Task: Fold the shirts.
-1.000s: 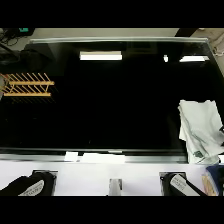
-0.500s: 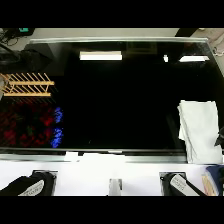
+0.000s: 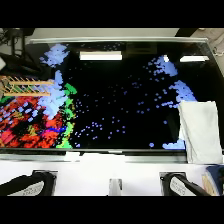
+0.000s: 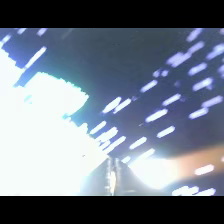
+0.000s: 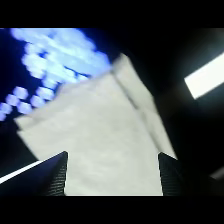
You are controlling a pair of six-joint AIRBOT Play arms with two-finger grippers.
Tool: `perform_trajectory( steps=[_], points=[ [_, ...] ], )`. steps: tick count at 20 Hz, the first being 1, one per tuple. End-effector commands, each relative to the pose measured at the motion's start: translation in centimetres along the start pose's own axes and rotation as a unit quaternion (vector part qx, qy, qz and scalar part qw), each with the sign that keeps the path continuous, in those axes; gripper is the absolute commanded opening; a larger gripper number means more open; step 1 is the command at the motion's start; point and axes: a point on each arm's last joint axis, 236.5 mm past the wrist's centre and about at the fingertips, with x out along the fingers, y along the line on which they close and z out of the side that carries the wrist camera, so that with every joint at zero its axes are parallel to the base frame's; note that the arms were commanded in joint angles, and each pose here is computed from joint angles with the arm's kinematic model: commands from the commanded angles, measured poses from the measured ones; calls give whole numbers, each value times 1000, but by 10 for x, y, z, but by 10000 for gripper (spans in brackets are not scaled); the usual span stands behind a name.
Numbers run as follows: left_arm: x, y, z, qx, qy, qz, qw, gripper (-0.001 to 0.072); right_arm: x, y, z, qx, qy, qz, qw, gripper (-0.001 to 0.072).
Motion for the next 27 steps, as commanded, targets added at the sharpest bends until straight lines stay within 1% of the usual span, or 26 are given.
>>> perform_trajectory(
  steps=[1,2,4,5,8,27],
  points=[
    [36,27,-61,-22,148,88,985,562,15,117,-5,-42,29,91,995,631],
    [41,25,-85,-23,197,86,976,720,30,138,-29,-44,88,110,989,665],
    [48,23,-107,-21,222,85,971,719,48,163,-65,-60,174,132,974,663],
    [52,23,-109,-22,212,85,973,719,54,165,-70,-66,185,130,972,662],
    [58,23,-104,-32,197,85,976,719,57,160,-69,-70,183,121,973,662],
    [63,22,-106,-31,202,85,975,720,58,160,-67,-68,179,120,974,656]
  ],
)
